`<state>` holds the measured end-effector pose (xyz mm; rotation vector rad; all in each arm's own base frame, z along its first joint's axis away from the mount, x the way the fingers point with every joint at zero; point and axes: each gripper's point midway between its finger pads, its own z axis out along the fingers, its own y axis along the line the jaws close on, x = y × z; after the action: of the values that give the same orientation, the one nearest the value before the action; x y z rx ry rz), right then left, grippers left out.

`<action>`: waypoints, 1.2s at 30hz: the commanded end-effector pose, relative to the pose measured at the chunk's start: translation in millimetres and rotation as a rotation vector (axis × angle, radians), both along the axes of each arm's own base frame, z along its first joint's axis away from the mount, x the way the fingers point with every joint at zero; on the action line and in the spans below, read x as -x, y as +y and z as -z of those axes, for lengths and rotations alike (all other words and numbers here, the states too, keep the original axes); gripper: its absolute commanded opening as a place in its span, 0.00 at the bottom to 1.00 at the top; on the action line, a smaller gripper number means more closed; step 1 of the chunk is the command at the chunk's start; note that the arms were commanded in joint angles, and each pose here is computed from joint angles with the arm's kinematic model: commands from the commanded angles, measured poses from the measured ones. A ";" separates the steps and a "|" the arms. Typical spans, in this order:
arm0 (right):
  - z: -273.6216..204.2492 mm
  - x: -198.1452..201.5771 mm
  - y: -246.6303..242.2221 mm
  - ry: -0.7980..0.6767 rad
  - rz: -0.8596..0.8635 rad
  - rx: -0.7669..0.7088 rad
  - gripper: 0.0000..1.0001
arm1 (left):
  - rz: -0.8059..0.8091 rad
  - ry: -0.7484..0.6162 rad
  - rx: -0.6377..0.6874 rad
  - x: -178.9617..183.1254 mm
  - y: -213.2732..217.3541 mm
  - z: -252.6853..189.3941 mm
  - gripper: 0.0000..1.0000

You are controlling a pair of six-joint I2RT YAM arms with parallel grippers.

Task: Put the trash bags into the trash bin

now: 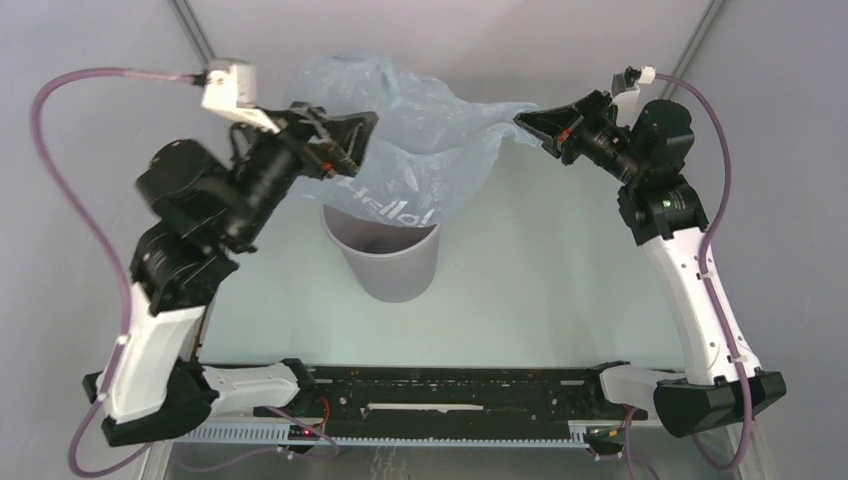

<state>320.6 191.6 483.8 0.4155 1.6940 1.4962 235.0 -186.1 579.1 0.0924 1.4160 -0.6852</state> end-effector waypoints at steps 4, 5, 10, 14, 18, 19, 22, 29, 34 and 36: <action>5.7 -9.8 -5.0 0.037 -0.004 -0.020 0.00 | -0.155 -0.077 0.063 48.7 93.4 -24.7 1.00; 6.4 -9.9 -4.3 0.040 -0.008 -0.021 0.00 | -0.239 -0.055 0.084 48.2 112.9 -20.9 1.00; 6.8 -7.7 -3.5 0.042 -0.016 -0.025 0.00 | -0.554 0.060 0.143 46.8 176.3 7.4 0.65; 3.0 -3.8 -3.4 0.031 -0.015 -0.026 0.00 | -0.560 0.129 0.146 32.3 164.9 24.5 0.58; -0.3 -1.4 -3.7 0.023 -0.011 -0.028 0.00 | -0.442 0.291 0.158 -5.8 129.0 58.6 0.58; -1.3 -0.6 -4.0 0.019 -0.010 -0.027 0.00 | -0.394 0.336 0.171 -15.9 118.4 68.2 0.56; -4.1 0.7 -4.4 0.013 -0.004 -0.029 0.00 | -0.266 0.433 0.213 -37.4 84.4 97.0 0.53; -10.6 1.1 5.6 0.002 -0.015 -0.034 0.00 | 0.047 0.574 0.480 -64.5 11.2 143.3 0.48; -10.4 -1.5 17.2 0.004 -0.034 -0.037 0.00 | 0.101 0.643 0.557 -95.9 -12.3 178.3 0.45; -9.6 -3.3 20.7 0.006 -0.040 -0.033 0.00 | 0.063 0.683 0.575 -101.7 -10.1 197.7 0.45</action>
<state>324.9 207.3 471.6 0.4444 1.7493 1.5354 327.8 -183.8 366.3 -0.5656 1.8985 -1.0525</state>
